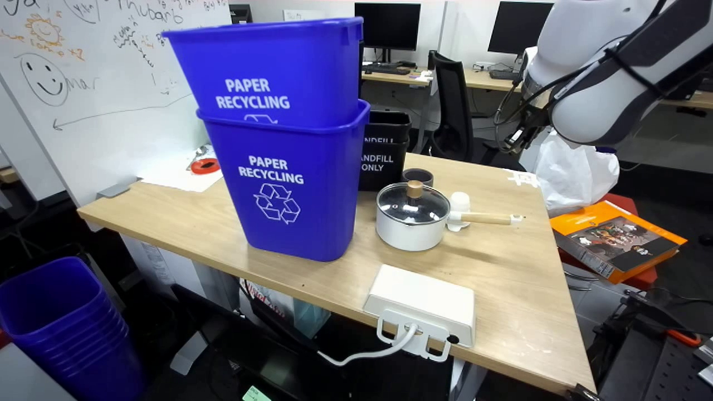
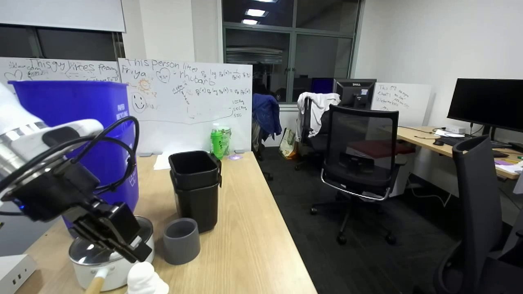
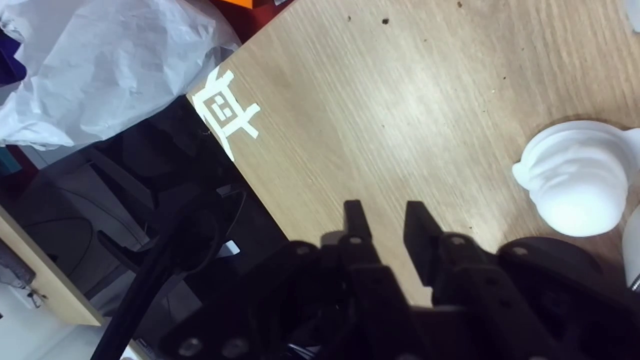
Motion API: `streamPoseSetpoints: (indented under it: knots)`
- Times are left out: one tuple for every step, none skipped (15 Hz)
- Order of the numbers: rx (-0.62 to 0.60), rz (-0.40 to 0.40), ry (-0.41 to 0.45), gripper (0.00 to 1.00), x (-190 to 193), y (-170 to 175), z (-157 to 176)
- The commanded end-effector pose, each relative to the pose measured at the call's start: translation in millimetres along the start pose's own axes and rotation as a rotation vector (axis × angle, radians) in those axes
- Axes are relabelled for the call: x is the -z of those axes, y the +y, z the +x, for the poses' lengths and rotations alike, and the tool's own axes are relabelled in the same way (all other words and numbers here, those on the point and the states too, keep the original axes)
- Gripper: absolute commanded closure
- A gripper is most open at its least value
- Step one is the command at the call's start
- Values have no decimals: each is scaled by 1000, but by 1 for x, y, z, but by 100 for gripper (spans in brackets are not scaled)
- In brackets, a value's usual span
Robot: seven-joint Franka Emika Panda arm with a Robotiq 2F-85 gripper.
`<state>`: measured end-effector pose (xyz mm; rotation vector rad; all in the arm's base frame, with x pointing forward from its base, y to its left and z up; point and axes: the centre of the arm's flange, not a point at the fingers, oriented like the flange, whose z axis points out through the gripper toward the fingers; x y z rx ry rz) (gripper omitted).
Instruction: Take the strainer out of the gray cup
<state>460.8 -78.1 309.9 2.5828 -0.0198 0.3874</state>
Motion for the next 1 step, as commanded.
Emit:
streamPoseSetpoints:
  knots:
    - [0, 0, 0, 73, 0, 0, 0]
